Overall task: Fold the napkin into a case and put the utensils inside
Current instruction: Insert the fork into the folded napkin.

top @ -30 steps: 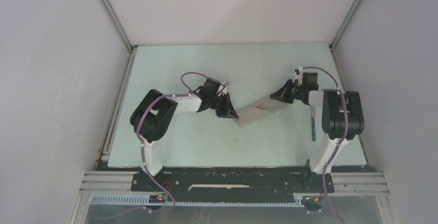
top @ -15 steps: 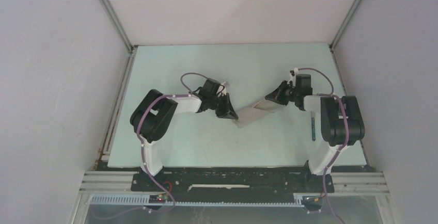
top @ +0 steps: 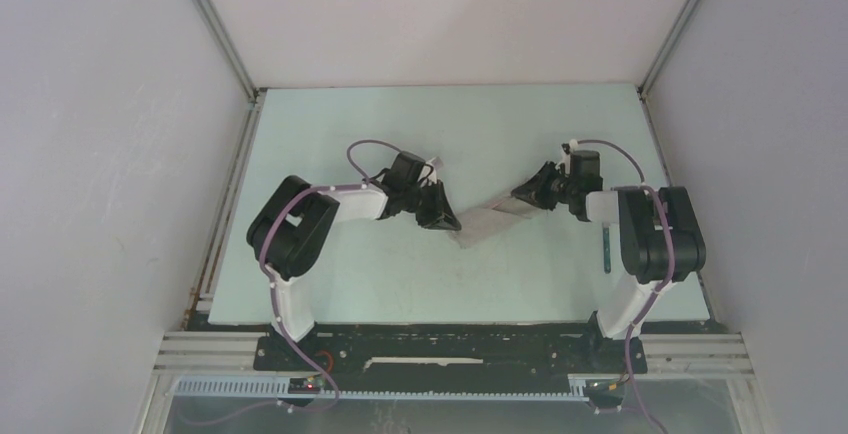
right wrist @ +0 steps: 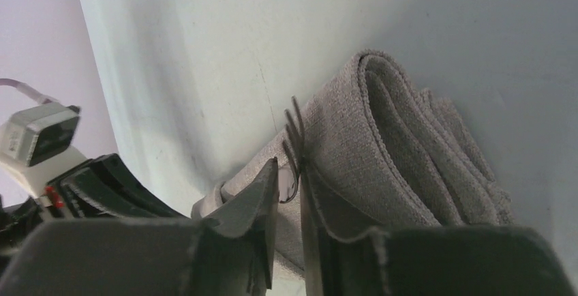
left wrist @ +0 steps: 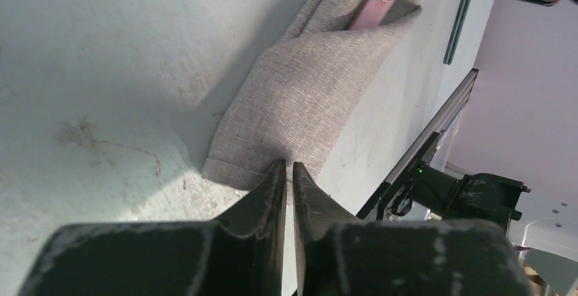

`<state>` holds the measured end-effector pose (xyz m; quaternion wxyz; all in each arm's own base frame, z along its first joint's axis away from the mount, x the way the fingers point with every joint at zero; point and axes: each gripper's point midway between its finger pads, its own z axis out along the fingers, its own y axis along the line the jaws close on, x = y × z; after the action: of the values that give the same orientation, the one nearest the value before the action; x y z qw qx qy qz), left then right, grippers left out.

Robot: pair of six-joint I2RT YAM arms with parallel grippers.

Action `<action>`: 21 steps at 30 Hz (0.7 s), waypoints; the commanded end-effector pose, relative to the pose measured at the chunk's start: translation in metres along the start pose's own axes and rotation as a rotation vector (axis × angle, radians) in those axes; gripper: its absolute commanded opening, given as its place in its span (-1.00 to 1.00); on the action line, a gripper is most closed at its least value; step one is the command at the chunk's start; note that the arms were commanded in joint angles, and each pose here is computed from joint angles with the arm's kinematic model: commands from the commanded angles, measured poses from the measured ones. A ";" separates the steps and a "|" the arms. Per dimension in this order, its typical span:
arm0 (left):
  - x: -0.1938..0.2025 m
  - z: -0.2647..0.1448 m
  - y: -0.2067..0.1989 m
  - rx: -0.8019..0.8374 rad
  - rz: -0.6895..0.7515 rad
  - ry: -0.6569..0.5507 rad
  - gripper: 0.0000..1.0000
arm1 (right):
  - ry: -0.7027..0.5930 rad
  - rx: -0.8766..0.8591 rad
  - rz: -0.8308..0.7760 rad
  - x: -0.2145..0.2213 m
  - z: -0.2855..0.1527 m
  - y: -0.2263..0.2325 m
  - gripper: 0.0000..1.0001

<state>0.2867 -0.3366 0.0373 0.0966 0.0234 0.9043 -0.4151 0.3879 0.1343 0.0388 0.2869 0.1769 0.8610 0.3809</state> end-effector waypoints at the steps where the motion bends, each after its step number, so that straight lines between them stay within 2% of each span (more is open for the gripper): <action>1: -0.018 -0.027 -0.036 0.050 0.100 -0.102 -0.61 | 0.003 -0.028 -0.006 0.001 -0.009 0.014 -0.42; 5: -0.021 -0.042 -0.050 0.067 0.124 -0.136 -0.45 | -0.001 -0.007 -0.002 0.000 -0.013 0.012 -0.26; 11: -0.015 -0.045 -0.044 0.054 0.119 -0.136 -0.42 | -0.004 0.040 0.005 -0.001 -0.025 0.007 -0.11; 21: -0.008 -0.048 -0.047 0.067 0.123 -0.123 -0.38 | -0.002 0.140 -0.051 -0.003 -0.061 0.006 -0.07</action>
<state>0.2815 -0.3260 0.0843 0.1505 0.0333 0.8921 -0.4247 0.3610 0.1150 0.0578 0.2679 0.1963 0.8765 0.3485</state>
